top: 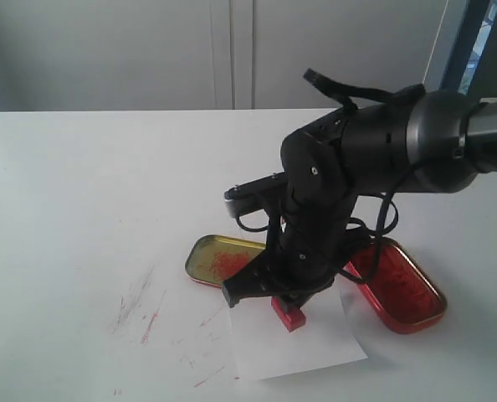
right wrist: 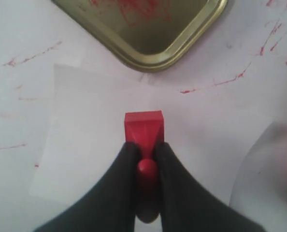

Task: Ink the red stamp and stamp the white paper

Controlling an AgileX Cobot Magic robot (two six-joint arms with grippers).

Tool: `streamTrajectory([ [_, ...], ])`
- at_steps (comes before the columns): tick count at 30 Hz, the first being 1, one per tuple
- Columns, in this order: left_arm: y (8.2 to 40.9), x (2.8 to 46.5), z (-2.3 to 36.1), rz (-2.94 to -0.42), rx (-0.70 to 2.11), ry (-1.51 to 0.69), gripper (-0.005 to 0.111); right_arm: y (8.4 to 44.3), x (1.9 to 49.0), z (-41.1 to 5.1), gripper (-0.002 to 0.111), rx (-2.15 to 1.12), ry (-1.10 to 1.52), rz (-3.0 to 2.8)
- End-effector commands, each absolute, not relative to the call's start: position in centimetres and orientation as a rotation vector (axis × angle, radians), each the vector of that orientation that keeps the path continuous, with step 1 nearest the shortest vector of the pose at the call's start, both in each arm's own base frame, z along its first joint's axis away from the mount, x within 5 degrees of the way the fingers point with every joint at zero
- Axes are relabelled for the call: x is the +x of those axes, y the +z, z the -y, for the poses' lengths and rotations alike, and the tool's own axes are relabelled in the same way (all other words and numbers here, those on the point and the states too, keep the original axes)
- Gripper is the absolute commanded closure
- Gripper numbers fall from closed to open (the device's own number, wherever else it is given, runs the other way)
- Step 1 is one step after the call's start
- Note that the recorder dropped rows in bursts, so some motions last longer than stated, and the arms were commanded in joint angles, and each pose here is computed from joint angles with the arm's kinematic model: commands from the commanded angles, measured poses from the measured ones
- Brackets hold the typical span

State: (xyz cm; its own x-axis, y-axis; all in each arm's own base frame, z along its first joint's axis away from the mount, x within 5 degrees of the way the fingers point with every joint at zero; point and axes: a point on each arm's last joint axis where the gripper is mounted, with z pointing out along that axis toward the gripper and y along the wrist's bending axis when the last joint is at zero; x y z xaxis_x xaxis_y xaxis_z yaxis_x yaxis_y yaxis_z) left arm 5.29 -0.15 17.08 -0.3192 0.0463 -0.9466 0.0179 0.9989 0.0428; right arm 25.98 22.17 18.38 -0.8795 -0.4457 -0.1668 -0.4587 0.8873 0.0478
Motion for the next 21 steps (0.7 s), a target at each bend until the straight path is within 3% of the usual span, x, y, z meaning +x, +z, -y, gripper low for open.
streamTrajectory([
  [1,16.9,5.3,0.2,-1.900,0.047,0.027,0.107,17.6,25.1,-22.3,0.108,-0.679,0.136,-2.891],
  [21,16.9,5.3,0.2,-1.900,0.047,0.027,0.107,16.5,25.4,-22.5,0.108,-0.670,0.122,-2.915],
])
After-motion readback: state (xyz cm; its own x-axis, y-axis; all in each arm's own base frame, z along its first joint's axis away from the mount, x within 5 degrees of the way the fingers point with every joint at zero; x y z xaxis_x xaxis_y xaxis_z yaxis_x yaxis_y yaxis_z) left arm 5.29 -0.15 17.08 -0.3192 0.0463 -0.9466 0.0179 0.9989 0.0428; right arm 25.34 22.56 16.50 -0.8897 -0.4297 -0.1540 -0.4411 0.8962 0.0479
